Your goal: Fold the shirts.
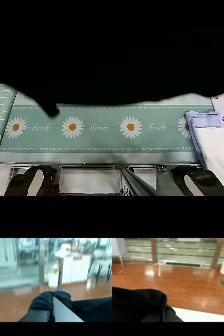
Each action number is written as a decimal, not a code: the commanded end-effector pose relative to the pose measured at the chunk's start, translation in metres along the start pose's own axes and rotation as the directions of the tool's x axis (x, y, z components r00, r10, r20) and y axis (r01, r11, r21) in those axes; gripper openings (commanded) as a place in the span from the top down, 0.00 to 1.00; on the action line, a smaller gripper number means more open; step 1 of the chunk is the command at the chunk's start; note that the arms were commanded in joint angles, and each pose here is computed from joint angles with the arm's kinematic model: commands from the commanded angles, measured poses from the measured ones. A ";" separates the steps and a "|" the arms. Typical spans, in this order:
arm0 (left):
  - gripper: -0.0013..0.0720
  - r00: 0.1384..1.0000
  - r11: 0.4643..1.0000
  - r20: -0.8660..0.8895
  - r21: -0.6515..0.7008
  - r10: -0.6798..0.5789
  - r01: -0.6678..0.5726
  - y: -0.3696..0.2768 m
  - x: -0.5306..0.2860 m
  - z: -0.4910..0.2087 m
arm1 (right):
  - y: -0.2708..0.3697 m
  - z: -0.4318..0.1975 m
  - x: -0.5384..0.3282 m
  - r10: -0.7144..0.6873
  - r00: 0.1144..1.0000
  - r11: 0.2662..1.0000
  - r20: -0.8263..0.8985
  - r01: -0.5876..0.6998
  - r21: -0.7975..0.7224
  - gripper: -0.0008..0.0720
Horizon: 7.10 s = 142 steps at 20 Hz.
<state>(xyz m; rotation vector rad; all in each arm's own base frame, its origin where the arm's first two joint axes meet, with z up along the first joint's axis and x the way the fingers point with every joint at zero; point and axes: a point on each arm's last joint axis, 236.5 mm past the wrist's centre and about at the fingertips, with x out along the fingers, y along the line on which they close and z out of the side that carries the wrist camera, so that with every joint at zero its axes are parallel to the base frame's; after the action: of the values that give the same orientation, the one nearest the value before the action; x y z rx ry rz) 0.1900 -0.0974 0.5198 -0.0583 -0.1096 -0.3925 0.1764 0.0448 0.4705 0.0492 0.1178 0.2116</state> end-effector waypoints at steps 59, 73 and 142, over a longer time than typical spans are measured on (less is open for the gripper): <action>0.95 0.359 0.583 -0.776 -0.628 -0.519 -0.515 0.019 -0.010 -0.606 | -0.020 -0.561 0.078 0.385 0.277 0.687 -0.880 0.551 0.474 0.13; 0.95 0.421 0.692 -0.722 -0.675 -0.549 -0.256 0.013 0.057 -0.530 | 0.003 -0.488 0.170 0.584 0.466 0.620 -0.664 0.271 0.736 0.96; 0.03 0.437 0.338 -0.823 -0.554 -0.363 -0.761 0.102 -0.034 -0.610 | -0.044 -0.475 0.151 0.380 0.633 0.636 -0.674 0.351 0.688 0.13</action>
<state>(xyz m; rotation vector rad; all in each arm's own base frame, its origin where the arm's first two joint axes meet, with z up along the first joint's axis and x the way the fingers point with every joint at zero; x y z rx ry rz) 0.2525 -0.0289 -0.0831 -1.0378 1.3406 -0.0475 0.2804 0.0387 -0.0165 0.8549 1.1319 0.1540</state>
